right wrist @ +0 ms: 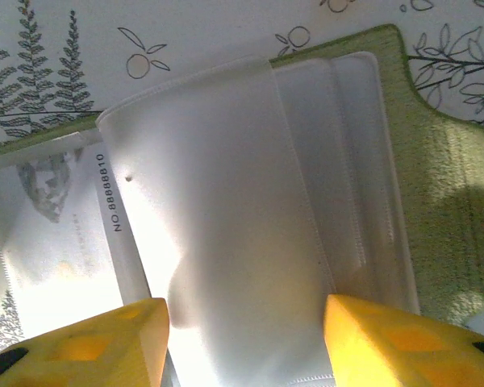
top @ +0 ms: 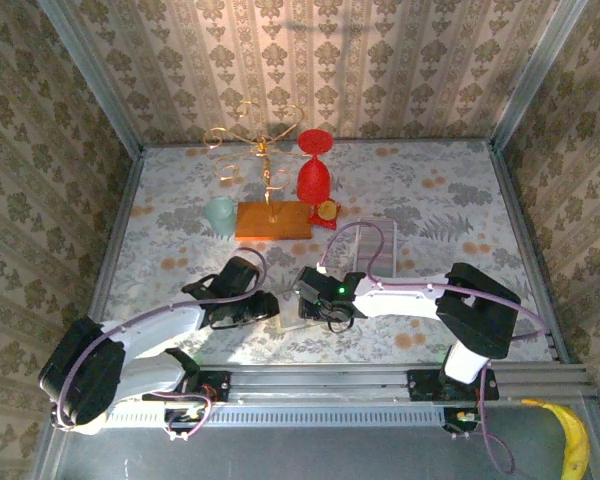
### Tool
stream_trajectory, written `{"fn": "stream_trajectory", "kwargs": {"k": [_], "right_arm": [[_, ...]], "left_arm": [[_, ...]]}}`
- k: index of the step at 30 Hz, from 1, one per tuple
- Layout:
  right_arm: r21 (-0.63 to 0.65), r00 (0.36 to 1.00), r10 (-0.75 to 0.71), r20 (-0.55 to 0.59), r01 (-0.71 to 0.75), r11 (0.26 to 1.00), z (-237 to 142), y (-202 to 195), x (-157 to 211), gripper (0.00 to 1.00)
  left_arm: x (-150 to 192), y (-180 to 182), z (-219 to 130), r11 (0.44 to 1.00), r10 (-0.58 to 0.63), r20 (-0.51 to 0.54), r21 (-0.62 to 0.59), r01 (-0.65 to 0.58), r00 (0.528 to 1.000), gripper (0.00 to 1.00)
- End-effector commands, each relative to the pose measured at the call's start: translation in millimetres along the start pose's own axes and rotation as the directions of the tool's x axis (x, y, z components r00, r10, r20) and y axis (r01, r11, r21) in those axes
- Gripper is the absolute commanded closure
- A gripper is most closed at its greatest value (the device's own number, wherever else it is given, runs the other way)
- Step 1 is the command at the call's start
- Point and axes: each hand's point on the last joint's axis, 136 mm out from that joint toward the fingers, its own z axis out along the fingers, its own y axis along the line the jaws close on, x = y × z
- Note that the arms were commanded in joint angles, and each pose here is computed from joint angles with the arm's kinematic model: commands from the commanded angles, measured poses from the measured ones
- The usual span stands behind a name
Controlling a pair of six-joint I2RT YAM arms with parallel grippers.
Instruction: Put the credit cards into the card holder
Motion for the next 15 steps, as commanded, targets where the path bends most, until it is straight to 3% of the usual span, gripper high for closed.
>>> {"fn": "stream_trajectory", "kwargs": {"k": [1,15], "right_arm": [[-0.021,1.0,0.016,-0.024,-0.016,1.0,6,10,7,0.45],[-0.214,0.999,0.049,0.002,-0.047,0.976,-5,52,-2,0.47]], "left_arm": [[8,7,4,1.0,0.01,-0.02,-0.016,-0.01,1.0,0.66],[10,20,6,0.999,-0.018,-0.002,-0.05,0.018,1.0,0.74]]}}
